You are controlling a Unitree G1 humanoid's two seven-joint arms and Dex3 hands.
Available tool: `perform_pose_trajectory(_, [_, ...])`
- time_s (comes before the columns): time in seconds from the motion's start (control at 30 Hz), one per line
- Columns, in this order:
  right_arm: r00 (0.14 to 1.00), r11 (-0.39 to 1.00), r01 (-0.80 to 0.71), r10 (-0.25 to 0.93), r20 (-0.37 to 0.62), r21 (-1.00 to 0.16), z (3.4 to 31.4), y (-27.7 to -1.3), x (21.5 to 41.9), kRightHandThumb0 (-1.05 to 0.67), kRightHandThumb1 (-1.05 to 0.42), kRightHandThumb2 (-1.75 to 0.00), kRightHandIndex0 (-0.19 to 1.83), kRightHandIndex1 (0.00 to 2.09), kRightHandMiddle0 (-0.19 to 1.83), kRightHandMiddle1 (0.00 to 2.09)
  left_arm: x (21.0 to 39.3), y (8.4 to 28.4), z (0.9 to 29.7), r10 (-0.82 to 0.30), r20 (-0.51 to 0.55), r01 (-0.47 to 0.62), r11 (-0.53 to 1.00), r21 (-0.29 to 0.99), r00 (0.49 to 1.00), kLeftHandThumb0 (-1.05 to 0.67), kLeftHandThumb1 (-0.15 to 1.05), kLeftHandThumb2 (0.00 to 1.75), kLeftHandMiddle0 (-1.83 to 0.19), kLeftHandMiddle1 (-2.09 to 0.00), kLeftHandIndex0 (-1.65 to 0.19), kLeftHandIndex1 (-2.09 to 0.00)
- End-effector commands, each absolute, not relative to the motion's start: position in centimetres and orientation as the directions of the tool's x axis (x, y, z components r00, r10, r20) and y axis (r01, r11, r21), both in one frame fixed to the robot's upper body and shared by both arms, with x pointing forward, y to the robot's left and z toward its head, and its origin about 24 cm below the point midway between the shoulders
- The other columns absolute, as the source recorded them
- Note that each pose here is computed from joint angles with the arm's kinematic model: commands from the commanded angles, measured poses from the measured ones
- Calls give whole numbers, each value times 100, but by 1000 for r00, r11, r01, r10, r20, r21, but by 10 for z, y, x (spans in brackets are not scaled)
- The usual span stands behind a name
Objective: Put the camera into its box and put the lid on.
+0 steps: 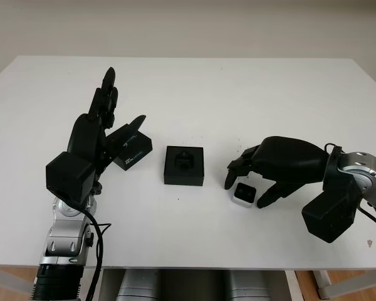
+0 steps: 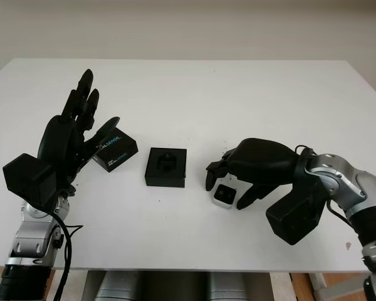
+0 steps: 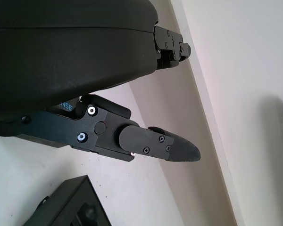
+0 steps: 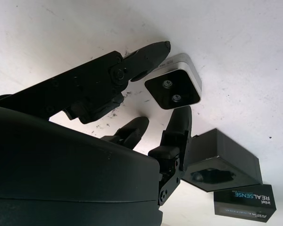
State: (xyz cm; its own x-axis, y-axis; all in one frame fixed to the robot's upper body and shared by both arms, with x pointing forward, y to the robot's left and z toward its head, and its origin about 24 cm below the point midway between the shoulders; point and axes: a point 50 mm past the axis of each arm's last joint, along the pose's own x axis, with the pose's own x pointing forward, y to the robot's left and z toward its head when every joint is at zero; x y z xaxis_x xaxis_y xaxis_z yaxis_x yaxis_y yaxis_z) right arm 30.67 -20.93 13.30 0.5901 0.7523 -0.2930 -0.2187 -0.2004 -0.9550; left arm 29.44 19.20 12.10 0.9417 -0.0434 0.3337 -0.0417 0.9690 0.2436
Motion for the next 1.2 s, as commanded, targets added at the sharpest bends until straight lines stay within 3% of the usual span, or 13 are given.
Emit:
perform_pose_trajectory(0.0, [581, -190, -202, 766, -274, -961, 138, -206, 308, -39, -83, -6, 53, 29, 39, 86, 293, 190, 124, -49, 348, -41, 968, 246, 936, -56, 105, 12, -2, -5, 0, -5])
perform_pose_trajectory(0.4, [584, -184, -186, 770, -259, -965, 135, -207, 308, -37, -88, -6, 55, 38, 54, 105, 293, 190, 124, -44, 345, -45, 968, 247, 938, -56, 105, 12, -2, -6, 0, -5])
perform_pose_trajectory(0.6, [584, -198, -177, 767, -265, -964, 135, -207, 308, -37, -90, -5, 52, 46, 54, 124, 292, 190, 124, -48, 345, -41, 969, 245, 937, -56, 105, 12, -2, -5, 0, -5])
perform_pose_trajectory(0.8, [589, -211, -172, 761, -273, -962, 134, -208, 307, -38, -90, -5, 48, 47, 53, 128, 292, 189, 125, -49, 344, -39, 969, 245, 938, -56, 105, 12, -2, -5, 0, -5])
perform_pose_trajectory(0.97, [599, -229, -160, 751, -279, -960, 133, -208, 307, -42, -90, -5, 42, 42, 52, 129, 291, 189, 125, -48, 342, -40, 969, 246, 938, -57, 105, 12, -2, -5, 0, -5])
perform_pose_trajectory(1.17, [609, -232, -152, 743, -276, -961, 135, -209, 309, -42, -89, -5, 47, 21, 54, 124, 291, 189, 125, -47, 340, -40, 969, 244, 939, -57, 105, 12, -2, -5, 0, -5])
